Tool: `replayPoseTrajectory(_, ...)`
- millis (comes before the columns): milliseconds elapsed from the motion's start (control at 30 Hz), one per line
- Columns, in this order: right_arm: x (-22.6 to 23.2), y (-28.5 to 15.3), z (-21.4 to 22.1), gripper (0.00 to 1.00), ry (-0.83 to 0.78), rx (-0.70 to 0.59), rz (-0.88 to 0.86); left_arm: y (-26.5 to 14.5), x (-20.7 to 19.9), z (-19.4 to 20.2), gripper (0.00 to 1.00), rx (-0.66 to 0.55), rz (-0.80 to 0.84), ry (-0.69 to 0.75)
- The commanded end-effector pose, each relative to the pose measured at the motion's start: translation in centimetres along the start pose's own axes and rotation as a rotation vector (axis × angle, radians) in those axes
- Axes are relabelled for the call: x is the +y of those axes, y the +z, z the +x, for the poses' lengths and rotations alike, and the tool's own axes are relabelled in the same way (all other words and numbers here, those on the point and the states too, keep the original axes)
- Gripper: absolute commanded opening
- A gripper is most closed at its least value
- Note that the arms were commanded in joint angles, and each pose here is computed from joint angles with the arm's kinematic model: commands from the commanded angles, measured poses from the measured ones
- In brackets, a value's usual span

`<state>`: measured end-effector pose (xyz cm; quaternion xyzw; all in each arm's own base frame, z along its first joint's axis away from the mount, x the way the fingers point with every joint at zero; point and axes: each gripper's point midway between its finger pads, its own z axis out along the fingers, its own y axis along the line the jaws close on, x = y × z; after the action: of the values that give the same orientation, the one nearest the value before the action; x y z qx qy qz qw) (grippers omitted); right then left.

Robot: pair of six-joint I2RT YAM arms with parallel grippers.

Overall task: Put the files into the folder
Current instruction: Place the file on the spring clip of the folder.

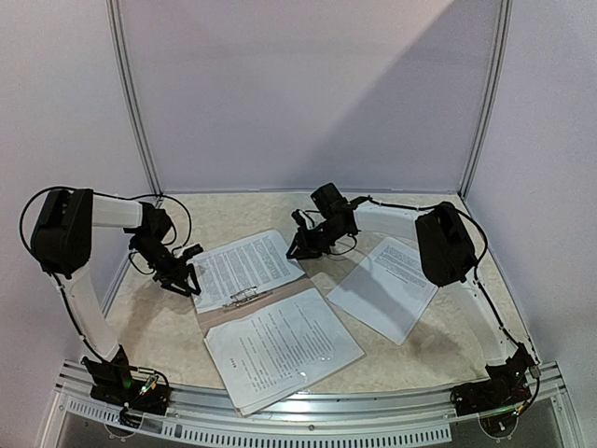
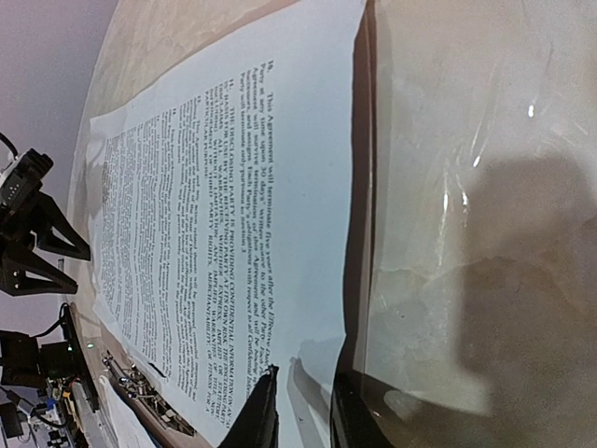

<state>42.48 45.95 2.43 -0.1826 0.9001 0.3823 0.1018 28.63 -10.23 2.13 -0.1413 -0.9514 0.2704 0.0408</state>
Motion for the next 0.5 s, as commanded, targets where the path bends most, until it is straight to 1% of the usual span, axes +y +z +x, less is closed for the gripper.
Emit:
replayPoseTrajectory(0,-0.13,0.31,0.19,0.20,-0.008,0.006,0.025,0.27,-0.90,0.70,0.45,0.033,0.025,0.015)
replayPoseTrajectory(133,-0.14,0.23,0.15,0.21,-0.009,0.005,0.026,0.44,-1.39,0.83,0.41,0.047,0.029,0.029)
replayPoseTrajectory(467,0.01,-0.24,0.12,0.21,-0.019,0.006,0.037,-0.04,-1.62,0.87,0.41,0.049,0.014,0.043)
